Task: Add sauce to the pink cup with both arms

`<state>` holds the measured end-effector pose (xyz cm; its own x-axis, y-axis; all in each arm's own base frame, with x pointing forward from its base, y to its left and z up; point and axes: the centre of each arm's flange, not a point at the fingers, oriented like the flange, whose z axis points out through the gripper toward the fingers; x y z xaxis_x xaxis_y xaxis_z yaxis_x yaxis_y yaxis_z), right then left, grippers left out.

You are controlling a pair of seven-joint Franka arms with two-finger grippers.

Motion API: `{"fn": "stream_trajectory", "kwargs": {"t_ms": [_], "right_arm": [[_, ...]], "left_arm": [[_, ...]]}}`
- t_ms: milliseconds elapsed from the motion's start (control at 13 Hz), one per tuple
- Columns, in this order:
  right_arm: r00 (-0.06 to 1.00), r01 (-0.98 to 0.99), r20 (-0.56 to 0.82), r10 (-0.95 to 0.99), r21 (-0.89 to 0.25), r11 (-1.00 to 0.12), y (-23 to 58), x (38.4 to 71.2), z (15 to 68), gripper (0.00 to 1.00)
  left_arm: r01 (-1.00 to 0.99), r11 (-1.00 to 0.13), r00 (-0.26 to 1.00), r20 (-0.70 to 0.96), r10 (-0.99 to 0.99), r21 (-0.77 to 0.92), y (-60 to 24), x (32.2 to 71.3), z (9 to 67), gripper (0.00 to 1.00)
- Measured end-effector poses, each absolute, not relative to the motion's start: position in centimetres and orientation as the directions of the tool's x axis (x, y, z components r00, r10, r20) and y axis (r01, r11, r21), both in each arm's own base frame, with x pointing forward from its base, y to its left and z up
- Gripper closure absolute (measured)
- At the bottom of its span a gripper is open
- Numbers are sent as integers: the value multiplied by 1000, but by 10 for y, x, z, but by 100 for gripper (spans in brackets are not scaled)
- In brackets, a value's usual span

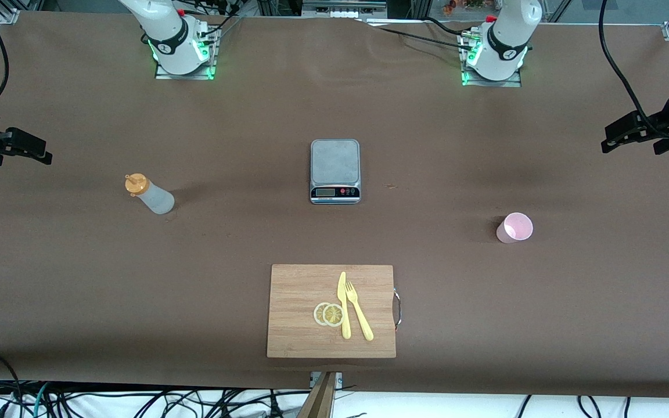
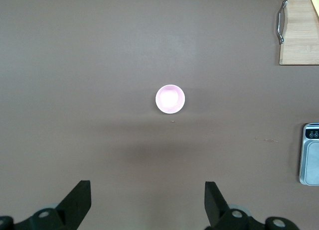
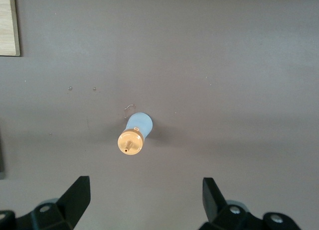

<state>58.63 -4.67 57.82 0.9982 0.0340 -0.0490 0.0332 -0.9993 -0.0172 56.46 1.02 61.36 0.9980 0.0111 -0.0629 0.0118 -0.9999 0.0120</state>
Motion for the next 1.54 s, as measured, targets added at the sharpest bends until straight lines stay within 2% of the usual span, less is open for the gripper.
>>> {"fn": "stream_trajectory", "kwargs": {"t_ms": [1538], "right_arm": [[999,33,-30,34,-15,-999,-47,588,584,0]], "left_arm": [[14,-1000,994,-112,13,4,12,545,595,0]]}}
